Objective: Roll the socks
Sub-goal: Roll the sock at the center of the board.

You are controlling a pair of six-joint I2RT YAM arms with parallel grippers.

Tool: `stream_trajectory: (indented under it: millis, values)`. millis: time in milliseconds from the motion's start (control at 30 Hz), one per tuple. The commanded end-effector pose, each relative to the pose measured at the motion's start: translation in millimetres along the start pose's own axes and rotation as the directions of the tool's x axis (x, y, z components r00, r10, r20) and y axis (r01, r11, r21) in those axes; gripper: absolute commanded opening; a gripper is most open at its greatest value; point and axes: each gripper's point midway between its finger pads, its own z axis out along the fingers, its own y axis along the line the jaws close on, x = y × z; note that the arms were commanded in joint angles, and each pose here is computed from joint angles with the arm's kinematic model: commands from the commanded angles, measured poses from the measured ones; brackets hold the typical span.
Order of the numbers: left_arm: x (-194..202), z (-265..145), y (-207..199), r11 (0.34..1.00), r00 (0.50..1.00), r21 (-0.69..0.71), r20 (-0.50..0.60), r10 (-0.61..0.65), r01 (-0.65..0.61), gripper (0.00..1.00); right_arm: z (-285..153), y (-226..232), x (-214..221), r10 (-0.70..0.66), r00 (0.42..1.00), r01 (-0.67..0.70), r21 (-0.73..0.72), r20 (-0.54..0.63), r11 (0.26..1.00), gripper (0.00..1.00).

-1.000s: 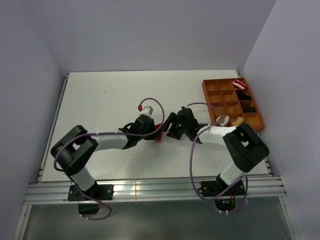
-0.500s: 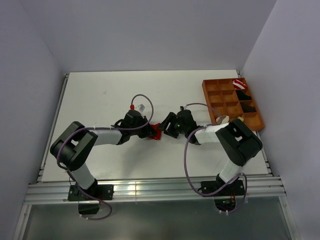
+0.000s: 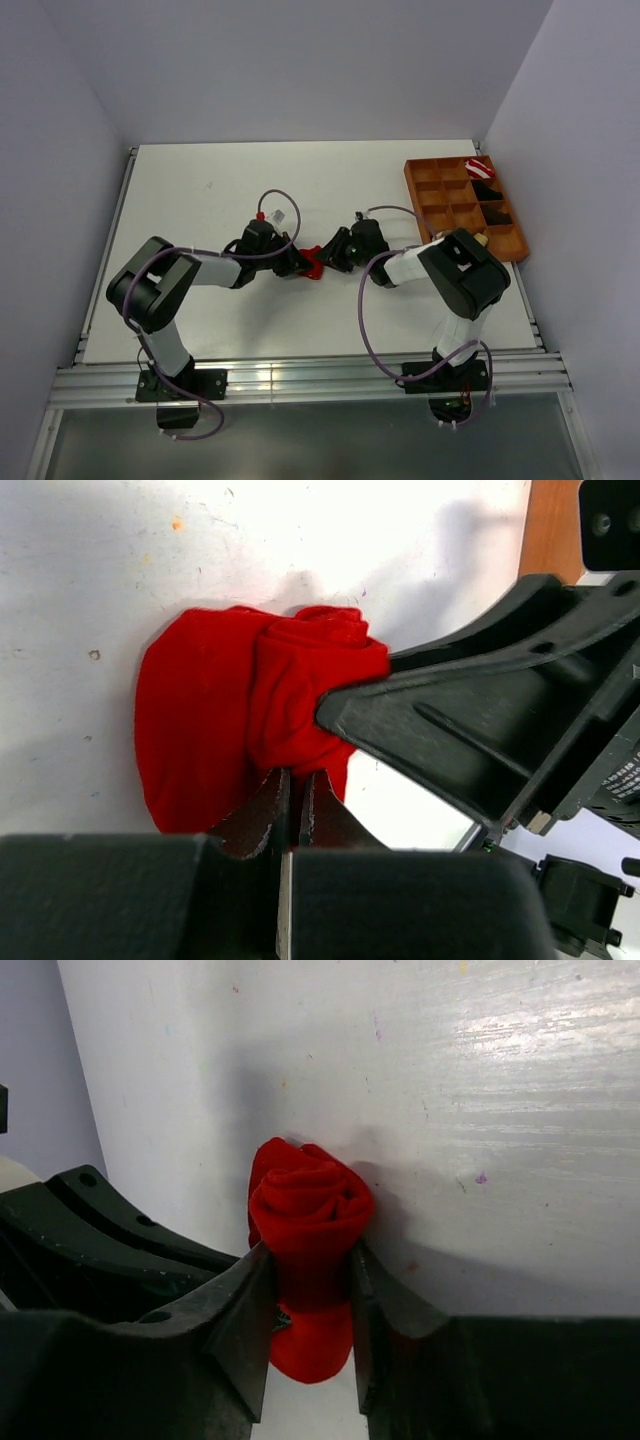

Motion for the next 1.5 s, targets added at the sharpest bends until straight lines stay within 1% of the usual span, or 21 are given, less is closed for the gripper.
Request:
stream_trajectory:
  millis: [0, 67, 100, 167, 267, 300, 400, 433, 467, 500, 533, 567, 600, 633, 700, 733, 800, 900, 1133, 1267, 1467]
  values:
    - [43.1, -0.3, 67.4, 0.974, 0.991, -0.225, -0.123, -0.051, 0.022, 0.01, 1.9, -2.6, 1.1, -0.035, 0.999, 0.036, 0.031, -0.021, 0.999, 0.27]
    - [44.8, 0.7, 71.5, 0.971, 0.99, -0.238, -0.13, -0.051, 0.019, 0.01, 0.4, -3.6, -0.7, -0.051, 0.999, 0.052, 0.05, -0.017, 0.997, 0.19]
    - [44.1, 1.4, 73.0, 0.97, 0.99, -0.242, -0.13, -0.048, 0.016, 0.01, -1.5, -2.1, -3.0, -0.059, 0.998, 0.059, 0.059, -0.012, 0.997, 0.08]
    - [44.3, 1.6, 79.0, 0.965, 0.991, -0.262, -0.126, -0.039, 0.005, 0.04, -3.9, -6.6, -2.0, -0.071, 0.997, 0.073, 0.108, -0.027, 0.991, 0.0]
    - [37.7, -2.6, 77.6, 0.963, 0.995, -0.27, -0.098, -0.008, -0.019, 0.19, -8.1, -10.9, -2.5, -0.08, 0.996, 0.085, 0.182, -0.037, 0.98, 0.0]
    - [29.8, -6.8, 69.0, 0.965, 0.997, -0.259, -0.07, 0.015, -0.032, 0.29, -11.5, -18.3, 0.3, -0.079, 0.996, 0.088, 0.231, -0.051, 0.969, 0.0]
    - [16.6, -18.5, 66.0, 0.942, 0.996, -0.323, -0.004, 0.092, -0.089, 0.44, -12.1, -13.7, 0.7, -0.09, 0.994, 0.103, 0.267, -0.061, 0.958, 0.0]
    - [10.5, -23.6, 48.4, 0.942, 0.989, -0.308, 0.023, 0.148, -0.134, 0.46, -13.8, -13.6, 0.9, -0.089, 0.994, 0.105, 0.292, -0.067, 0.951, 0.0]
    - [-0.5, -28.9, 49.3, 0.92, 0.979, -0.361, 0.077, 0.19, -0.15, 0.48, -13.2, -11.4, -0.3, -0.088, 0.994, 0.102, 0.298, -0.061, 0.949, 0.0]
    - [-0.7, -34.5, 47.0, 0.906, 0.972, -0.387, 0.085, 0.22, -0.171, 0.51, -15.1, -12.8, 4.6, -0.09, 0.993, 0.11, 0.318, -0.078, 0.942, 0.0]
    - [-2.3, -39.9, 27.8, 0.898, 0.953, -0.381, 0.111, 0.282, -0.222, 0.59, -16.4, -10.6, 5.7, -0.089, 0.992, 0.115, 0.336, -0.092, 0.935, 0.0]
    - [-13.1, -46.2, 27.2, 0.869, 0.928, -0.437, 0.166, 0.332, -0.233, 0.62, -17.2, -11.7, 5.4, -0.086, 0.992, 0.113, 0.358, -0.09, 0.927, 0.0]
    - [-16.9, -53.3, 18.6, 0.849, 0.905, -0.459, 0.189, 0.382, -0.262, 0.62, -18.3, -11.1, 7.7, -0.084, 0.991, 0.118, 0.381, -0.104, 0.917, 0.0]
    - [-7.7, -53.1, 5.0, 0.835, 0.882, -0.456, 0.192, 0.43, -0.308, 0.62, -18.9, -10.6, 8.9, -0.082, 0.991, 0.119, 0.392, -0.109, 0.912, 0.0]
    - [-14.7, -61.4, -2.0, 0.79, 0.829, -0.517, 0.243, 0.503, -0.328, 0.63, -19.4, -10.4, 10.7, -0.072, 0.991, 0.113, 0.41, -0.115, 0.905, 0.0]
    - [-4.5, -63.2, -8.1, 0.757, 0.803, -0.532, 0.217, 0.556, -0.38, 0.63, -20.4, -9.1, 11.3, -0.068, 0.99, 0.113, 0.417, -0.122, 0.902, 0.0]
    - [-6.2, -67.0, -11.5, 0.704, 0.749, -0.584, 0.23, 0.621, -0.404, 0.64, -20.6, -7.9, 11.6, -0.064, 0.99, 0.114, 0.429, -0.129, 0.896, 0.0]
    - [2.0, -62.4, -24.7, 0.661, 0.688, -0.6, 0.239, 0.685, -0.45, 0.63, -20.0, -4.7, 13.5, -0.068, 0.988, 0.122, 0.427, -0.14, 0.896, 0.0]
    - [14.7, -42.6, -51.0, 0.606, 0.616, -0.606, 0.229, 0.753, -0.516, 0.64, -17.3, -4.3, 19.4, -0.064, 0.986, 0.126, 0.428, -0.157, 0.895, 0.0]
    - [17.4, -31.8, -57.2, 0.601, 0.613, -0.601, 0.221, 0.758, -0.527, 0.64, -16.1, -5.1, 20.3, -0.06, 0.985, 0.123, 0.429, -0.159, 0.895, 0.0]
    - [23.7, -15.1, -43.5, 0.57, 0.625, -0.632, 0.168, 0.762, -0.525, 0.64, -15.2, -5.7, 22.3, -0.059, 0.985, 0.125, 0.429, -0.164, 0.894, 0.0]
